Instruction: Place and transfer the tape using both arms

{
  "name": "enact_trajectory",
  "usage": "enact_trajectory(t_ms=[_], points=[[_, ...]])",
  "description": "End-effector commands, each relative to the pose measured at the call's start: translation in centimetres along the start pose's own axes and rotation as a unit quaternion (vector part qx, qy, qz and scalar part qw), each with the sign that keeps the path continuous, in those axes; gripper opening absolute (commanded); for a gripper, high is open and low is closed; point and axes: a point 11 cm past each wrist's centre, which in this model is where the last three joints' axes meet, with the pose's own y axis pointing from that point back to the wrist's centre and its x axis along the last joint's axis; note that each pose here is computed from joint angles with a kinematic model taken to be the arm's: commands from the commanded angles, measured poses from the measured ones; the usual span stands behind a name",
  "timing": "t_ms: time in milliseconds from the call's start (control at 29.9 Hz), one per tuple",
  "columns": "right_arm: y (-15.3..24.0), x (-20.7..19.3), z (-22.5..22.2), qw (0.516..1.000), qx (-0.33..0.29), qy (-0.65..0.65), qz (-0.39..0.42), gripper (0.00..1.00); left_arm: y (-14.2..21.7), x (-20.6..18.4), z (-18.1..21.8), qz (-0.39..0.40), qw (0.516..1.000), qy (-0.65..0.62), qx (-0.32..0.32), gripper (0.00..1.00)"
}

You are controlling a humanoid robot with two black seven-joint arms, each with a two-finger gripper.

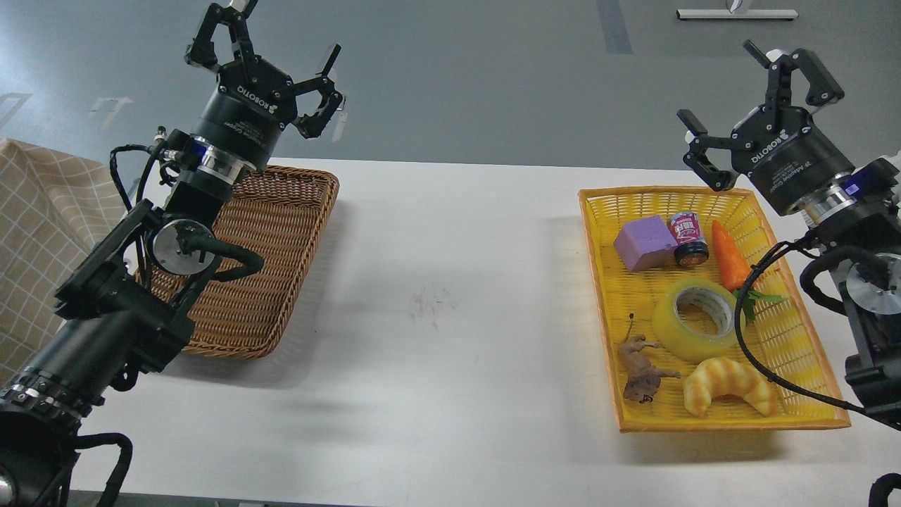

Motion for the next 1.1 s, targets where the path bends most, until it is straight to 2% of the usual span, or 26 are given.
enact_trajectory(t_ms=[0, 234, 368, 602, 769, 902, 1069], points=[[0.8, -0.2, 0.4, 0.995, -0.072, 0.069, -0.018, 1.00, 0.0, 0.1, 0.1, 0.001, 1.000, -0.001, -0.001, 0.98], [1.8, 1.0, -0.8, 0.964, -0.158, 0.213, -0.018, 1.00, 0.0, 0.1, 0.2, 0.001, 1.000, -0.001, -0.002, 0.98], [1.7, 1.5, -2.0, 0.940, -0.177, 0.290, -0.012, 1.00, 0.0, 0.1, 0.2, 0.001, 1.000, -0.001, -0.003, 0.98], [2.6, 1.9, -4.2, 0.872, -0.219, 0.439, -0.005, 1.00, 0.0, 0.0, 0.2, 0.000, 1.000, -0.001, -0.002, 0.98], [3.9, 2.3, -5.7, 0.840, -0.240, 0.486, 0.004, 1.00, 0.0, 0.0, 0.1, 0.000, 1.000, 0.000, -0.001, 0.98], [5.4, 4.1, -4.9, 0.799, -0.309, 0.515, 0.029, 1.00, 0.0, 0.0, 0.0, 0.000, 1.000, 0.000, 0.000, 0.98], [6.1, 3.8, -3.7, 0.780, -0.336, 0.527, 0.011, 1.00, 0.0, 0.0, 0.0, 0.000, 1.000, 0.000, 0.000, 0.98]])
